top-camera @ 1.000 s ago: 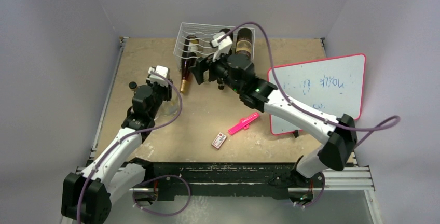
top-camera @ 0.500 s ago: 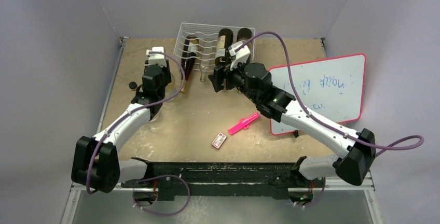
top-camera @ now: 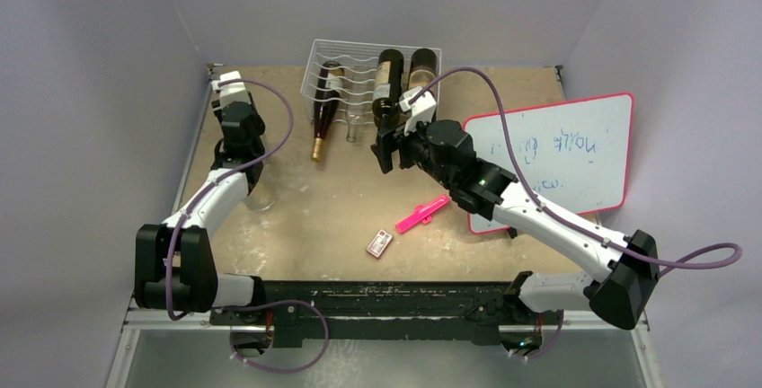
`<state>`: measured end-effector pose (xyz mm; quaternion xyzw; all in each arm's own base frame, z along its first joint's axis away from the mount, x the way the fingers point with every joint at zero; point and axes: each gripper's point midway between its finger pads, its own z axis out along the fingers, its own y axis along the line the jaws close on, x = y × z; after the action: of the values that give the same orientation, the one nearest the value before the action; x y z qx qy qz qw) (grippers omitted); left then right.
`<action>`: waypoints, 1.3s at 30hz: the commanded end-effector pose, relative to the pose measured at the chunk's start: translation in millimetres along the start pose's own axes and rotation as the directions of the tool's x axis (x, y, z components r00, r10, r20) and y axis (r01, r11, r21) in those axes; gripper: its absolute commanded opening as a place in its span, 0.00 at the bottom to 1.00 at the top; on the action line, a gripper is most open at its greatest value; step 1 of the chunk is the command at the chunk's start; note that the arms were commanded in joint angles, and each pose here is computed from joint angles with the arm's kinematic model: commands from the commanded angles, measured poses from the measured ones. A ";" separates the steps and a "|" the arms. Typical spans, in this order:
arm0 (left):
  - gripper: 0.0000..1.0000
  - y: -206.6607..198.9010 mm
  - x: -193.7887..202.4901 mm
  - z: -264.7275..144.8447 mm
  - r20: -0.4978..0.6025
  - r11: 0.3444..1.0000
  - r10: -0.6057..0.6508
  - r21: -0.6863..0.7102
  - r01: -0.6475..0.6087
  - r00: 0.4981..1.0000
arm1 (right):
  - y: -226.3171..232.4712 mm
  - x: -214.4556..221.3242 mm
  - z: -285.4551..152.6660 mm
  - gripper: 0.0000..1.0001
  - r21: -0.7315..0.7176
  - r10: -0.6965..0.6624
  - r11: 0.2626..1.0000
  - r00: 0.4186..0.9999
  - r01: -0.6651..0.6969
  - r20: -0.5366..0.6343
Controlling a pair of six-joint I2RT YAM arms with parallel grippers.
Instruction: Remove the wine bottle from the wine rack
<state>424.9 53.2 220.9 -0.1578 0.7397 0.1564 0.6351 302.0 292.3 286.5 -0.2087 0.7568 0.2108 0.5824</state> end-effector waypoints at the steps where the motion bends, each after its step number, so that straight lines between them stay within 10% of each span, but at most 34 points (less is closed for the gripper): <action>1: 0.14 -0.9 -97.1 -1.6 0.284 0.981 -0.193 0.058 0.184 0.939 | -0.3 0.5 3.7 0.87 0.011 0.002 1.000 1.000 -0.002 -0.002; 12: 0.69 5.7 -104.5 -10.2 0.287 0.975 -0.221 0.068 0.210 0.932 | 6.8 -2.5 27.9 0.87 0.002 -0.036 0.999 0.999 0.036 -0.040; 23: 0.80 17.5 -158.3 -53.3 0.350 0.948 -0.316 0.142 0.284 0.882 | 1.7 22.6 68.5 0.88 0.058 0.086 0.995 0.981 -0.077 -0.171; 26: 1.00 8.0 -173.3 -70.4 0.381 0.941 -0.322 0.233 0.247 0.867 | -12.3 23.5 83.2 0.89 0.124 0.164 0.982 0.971 -0.144 -0.173; 39: 1.00 -47.3 -194.2 -114.6 0.401 0.860 -0.351 0.495 0.122 0.846 | -63.1 70.7 147.1 0.81 0.355 0.467 0.849 0.871 -0.392 -0.155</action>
<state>378.7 -11.5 401.5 -0.0933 0.5789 -0.0382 0.8092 420.6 307.2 172.7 -0.0244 0.8791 0.1573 0.4493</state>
